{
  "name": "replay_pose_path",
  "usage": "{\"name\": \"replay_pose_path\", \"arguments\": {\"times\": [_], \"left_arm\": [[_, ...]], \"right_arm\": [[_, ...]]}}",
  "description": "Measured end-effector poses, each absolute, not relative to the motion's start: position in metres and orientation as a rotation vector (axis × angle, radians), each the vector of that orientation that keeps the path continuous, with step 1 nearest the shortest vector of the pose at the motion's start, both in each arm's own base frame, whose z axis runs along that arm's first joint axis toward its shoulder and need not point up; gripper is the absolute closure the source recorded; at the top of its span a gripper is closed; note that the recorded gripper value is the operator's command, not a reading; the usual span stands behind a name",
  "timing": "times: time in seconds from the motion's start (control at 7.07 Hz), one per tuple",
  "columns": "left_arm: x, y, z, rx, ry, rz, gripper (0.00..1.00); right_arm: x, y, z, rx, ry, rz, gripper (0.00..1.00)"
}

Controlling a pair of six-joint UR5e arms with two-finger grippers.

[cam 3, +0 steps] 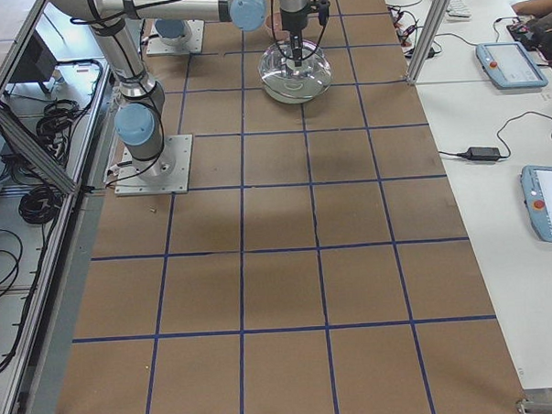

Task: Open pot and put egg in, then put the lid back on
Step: 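Lower the left gripper around the brown egg in the pink bowl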

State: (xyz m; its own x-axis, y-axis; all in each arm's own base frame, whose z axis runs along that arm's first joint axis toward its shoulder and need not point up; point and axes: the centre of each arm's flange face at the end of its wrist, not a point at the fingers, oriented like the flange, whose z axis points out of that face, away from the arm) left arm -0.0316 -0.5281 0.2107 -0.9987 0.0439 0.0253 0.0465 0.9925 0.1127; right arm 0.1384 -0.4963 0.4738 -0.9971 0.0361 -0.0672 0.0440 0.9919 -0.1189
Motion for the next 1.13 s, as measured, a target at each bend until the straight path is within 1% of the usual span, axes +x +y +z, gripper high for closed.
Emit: {"name": "replay_pose_path", "arguments": {"times": [1.13], "left_arm": [[-0.032,-0.525,0.197,-0.074,-3.114,-0.198,0.04]], "right_arm": [[0.138,-0.497,0.473,0.062,3.071,-0.183,0.66]]}}
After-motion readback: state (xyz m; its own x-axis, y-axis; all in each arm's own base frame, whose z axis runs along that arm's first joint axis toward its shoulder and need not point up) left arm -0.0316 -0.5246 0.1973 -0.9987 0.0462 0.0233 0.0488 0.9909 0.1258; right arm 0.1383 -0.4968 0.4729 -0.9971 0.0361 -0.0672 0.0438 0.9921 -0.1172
